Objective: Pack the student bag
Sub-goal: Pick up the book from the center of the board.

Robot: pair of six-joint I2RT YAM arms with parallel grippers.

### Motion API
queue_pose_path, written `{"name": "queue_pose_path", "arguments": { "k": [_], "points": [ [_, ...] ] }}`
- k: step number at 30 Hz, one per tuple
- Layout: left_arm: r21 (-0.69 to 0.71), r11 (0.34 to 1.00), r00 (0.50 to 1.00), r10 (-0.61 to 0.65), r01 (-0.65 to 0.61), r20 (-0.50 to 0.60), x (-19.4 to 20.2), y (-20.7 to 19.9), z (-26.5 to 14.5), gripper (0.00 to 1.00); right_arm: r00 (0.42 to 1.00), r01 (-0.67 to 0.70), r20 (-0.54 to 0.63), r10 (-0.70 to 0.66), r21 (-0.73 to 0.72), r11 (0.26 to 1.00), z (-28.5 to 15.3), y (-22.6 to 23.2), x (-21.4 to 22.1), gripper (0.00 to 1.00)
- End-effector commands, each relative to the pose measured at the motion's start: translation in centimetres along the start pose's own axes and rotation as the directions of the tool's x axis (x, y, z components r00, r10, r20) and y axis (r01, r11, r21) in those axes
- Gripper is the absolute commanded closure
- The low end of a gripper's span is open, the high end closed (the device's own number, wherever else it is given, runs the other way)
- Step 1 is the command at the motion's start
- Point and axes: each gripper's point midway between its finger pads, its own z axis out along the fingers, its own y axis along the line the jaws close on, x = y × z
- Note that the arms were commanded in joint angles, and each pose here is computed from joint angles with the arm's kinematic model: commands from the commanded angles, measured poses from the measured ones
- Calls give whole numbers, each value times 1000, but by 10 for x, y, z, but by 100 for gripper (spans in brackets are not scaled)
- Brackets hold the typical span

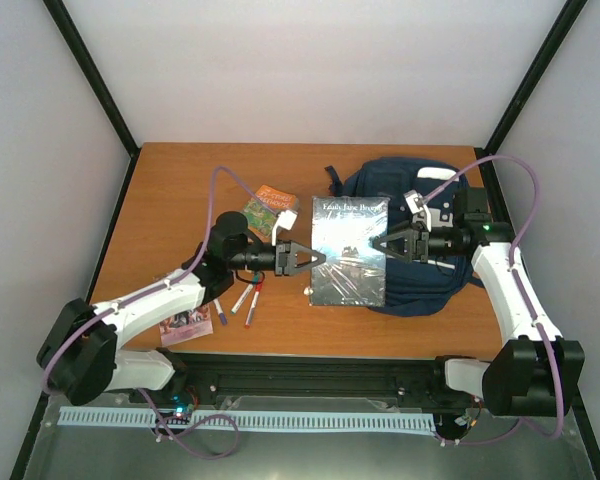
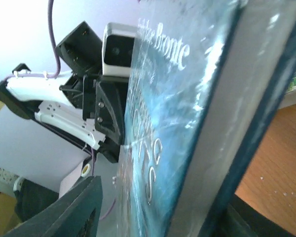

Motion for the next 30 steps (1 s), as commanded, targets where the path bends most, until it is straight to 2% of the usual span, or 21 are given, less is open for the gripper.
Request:
{"name": "queue_pose_path", "arguments": {
  "k": [1, 10, 18, 26, 30],
  "points": [
    [113, 988, 988, 87, -101, 127, -42, -48, -2, 99, 999, 49, 16, -49, -34, 998, 1, 9, 0, 35],
    [129, 985, 984, 92, -112, 152, -56, -56, 1, 99, 1000, 0, 19, 1, -50, 999, 2, 5, 5, 24],
    [75, 984, 972, 144, -160, 186, -65, -67, -7, 99, 995, -72, 73, 70, 27, 997, -18, -21, 0, 23],
    [85, 985, 973, 134, -152, 186, -69, -64, -2, 99, 990, -80, 105, 89, -87, 993, -18, -4, 3, 18],
    [101, 985, 976, 119, -139, 184, -73, -60, 4, 99, 990, -73, 114, 89, -134, 988, -18, 8, 4, 19]
  ]
}}
